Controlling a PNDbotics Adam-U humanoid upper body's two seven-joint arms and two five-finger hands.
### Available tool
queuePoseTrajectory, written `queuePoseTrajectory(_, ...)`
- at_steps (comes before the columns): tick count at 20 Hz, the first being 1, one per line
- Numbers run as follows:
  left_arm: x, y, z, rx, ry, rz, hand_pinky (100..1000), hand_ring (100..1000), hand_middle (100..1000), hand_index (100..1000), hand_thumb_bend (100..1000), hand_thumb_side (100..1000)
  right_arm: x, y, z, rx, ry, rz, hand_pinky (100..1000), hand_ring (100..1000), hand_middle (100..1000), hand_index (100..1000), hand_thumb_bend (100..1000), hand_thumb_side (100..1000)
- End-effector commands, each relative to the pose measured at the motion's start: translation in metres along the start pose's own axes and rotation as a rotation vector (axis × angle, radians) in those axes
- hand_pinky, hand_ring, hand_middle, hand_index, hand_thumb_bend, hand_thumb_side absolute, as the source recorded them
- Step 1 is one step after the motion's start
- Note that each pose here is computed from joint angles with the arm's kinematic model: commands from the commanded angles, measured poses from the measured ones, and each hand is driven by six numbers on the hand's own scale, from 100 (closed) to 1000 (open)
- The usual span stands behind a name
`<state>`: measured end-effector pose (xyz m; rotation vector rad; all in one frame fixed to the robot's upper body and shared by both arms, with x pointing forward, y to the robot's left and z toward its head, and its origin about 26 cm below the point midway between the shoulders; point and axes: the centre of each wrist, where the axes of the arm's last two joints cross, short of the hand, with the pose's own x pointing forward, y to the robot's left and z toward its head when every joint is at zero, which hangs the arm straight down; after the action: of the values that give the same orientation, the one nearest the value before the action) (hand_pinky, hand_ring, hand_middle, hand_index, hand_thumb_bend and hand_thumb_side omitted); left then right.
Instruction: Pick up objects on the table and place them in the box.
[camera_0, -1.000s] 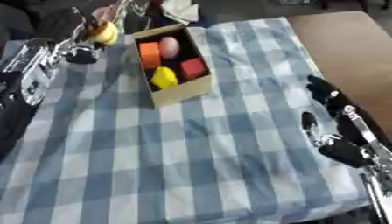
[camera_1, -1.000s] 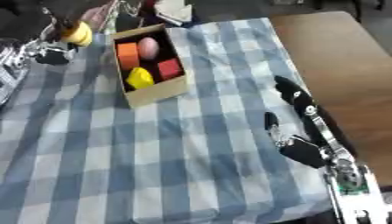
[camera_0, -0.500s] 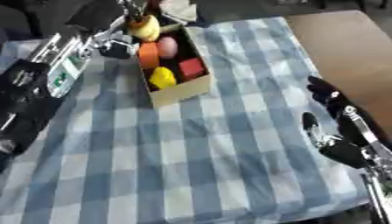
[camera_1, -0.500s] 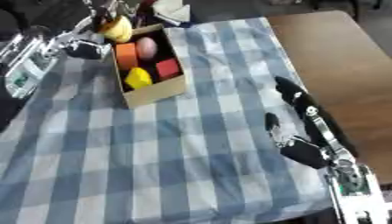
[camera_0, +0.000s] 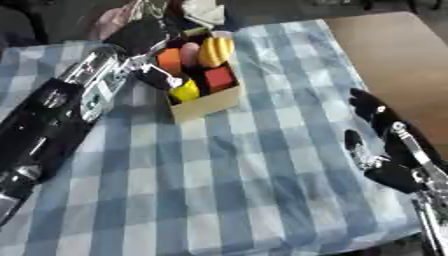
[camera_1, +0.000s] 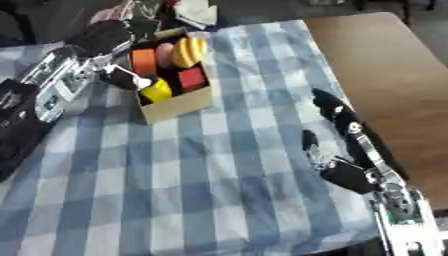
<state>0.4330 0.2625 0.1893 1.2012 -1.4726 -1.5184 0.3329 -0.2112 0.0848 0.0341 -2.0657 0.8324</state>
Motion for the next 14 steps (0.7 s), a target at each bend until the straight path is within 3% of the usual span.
queuePoseTrajectory(1, -0.016, 0.016, 0.008, 0.042, 0.045, 0.001, 726, 678, 719, 837, 355, 366, 0.004, -0.004, -0.002, -0.012, -0.016, 0.005, 1000, 1000, 1000, 1000, 100, 415)
queuePoseTrajectory(5, -0.028, 0.02, 0.029, 0.084, 0.072, 0.057, 721, 659, 691, 823, 274, 365, 0.004, -0.006, -0.001, -0.023, -0.012, 0.009, 1000, 1000, 1000, 1000, 100, 416)
queuePoseTrajectory(9, -0.031, 0.031, 0.062, 0.184, 0.084, 0.191, 715, 626, 649, 804, 116, 394, 0.003, -0.008, 0.001, -0.037, -0.004, 0.014, 1000, 1000, 1000, 1000, 100, 417)
queuePoseTrajectory(14, -0.014, 0.045, 0.113, 0.395, 0.051, 0.462, 716, 621, 627, 795, 100, 478, 0.002, -0.013, 0.002, -0.062, 0.0, 0.024, 1000, 1000, 1000, 1000, 100, 422)
